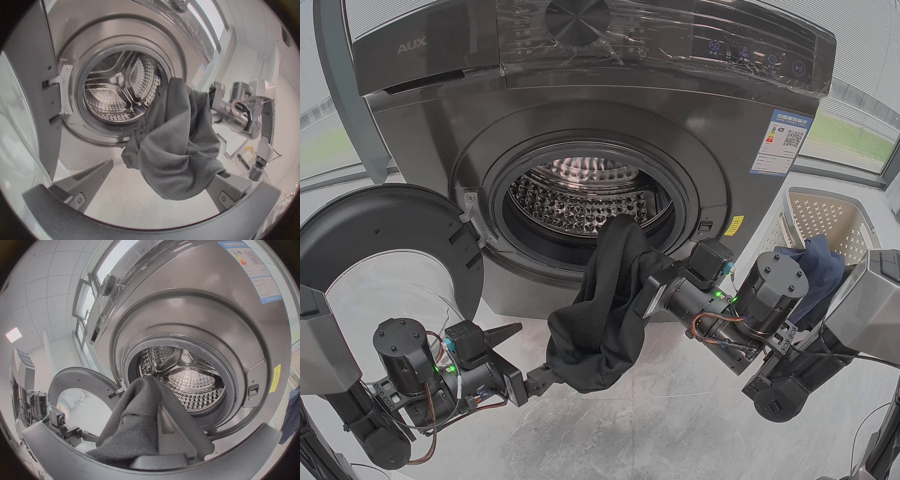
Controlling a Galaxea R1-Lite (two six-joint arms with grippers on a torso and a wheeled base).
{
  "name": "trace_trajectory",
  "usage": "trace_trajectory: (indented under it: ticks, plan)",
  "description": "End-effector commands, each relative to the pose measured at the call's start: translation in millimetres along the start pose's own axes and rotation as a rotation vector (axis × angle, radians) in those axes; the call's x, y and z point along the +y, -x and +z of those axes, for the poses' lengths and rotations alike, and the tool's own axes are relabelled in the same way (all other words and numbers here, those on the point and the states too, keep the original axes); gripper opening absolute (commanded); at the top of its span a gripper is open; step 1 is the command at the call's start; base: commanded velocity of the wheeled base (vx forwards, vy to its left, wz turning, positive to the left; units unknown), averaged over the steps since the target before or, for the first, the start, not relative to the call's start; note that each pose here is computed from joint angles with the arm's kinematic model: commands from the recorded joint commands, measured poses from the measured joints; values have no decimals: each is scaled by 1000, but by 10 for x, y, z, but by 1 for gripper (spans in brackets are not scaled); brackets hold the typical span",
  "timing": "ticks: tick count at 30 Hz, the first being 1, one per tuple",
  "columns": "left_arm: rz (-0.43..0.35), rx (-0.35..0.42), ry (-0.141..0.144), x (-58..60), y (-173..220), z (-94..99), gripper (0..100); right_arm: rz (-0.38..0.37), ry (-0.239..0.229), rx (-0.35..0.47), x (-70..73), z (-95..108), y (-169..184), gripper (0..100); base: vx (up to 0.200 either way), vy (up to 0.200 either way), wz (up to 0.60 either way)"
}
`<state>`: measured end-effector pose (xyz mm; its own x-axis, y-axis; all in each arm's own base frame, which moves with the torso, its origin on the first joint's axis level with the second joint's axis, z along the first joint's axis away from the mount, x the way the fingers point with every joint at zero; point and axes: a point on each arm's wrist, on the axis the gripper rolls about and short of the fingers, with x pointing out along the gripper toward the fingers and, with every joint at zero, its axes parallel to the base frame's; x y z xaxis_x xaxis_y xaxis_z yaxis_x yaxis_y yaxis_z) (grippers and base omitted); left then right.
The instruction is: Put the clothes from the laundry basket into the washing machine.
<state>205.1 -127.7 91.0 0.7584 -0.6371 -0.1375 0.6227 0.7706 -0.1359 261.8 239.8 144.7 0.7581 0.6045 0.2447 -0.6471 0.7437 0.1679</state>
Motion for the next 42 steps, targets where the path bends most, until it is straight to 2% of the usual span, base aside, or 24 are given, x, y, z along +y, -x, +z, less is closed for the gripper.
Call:
trace_trajectory:
  ticks: [1,3,9,12,18,25,33,36,38,42]
  plan:
    - [-28,71,-4,-31,46,-135,100,1,1,-7,1,14,-9,0,0,0,0]
    - [-37,88,-13,-52,48,-171,100,1,1,-8,2,19,-8,0,0,0,0]
    - [-42,130,-15,-69,125,-240,100,-1,1,-15,-6,35,-16,0,0,0,0]
    - [-48,144,-28,-80,132,-267,100,-1,1,-18,-5,44,-17,0,0,0,0]
    - [-46,147,-28,-82,156,-269,100,-13,-2,-12,-45,39,-3,0,0,0,0]
    - [-87,207,-32,-183,253,-367,100,-19,-1,-26,-59,100,17,0,0,0,0]
    - [-86,221,-32,-179,267,-387,100,-20,-2,-26,-64,101,17,0,0,0,0]
    - [-89,191,-36,-186,241,-339,100,-17,-2,-28,-52,105,12,0,0,0,0]
    - [-96,84,-46,-202,173,-148,100,-7,-5,-24,-11,96,23,0,0,0,0]
    - [-112,-19,-41,-224,144,57,100,-4,-1,-34,-5,128,17,0,0,0,0]
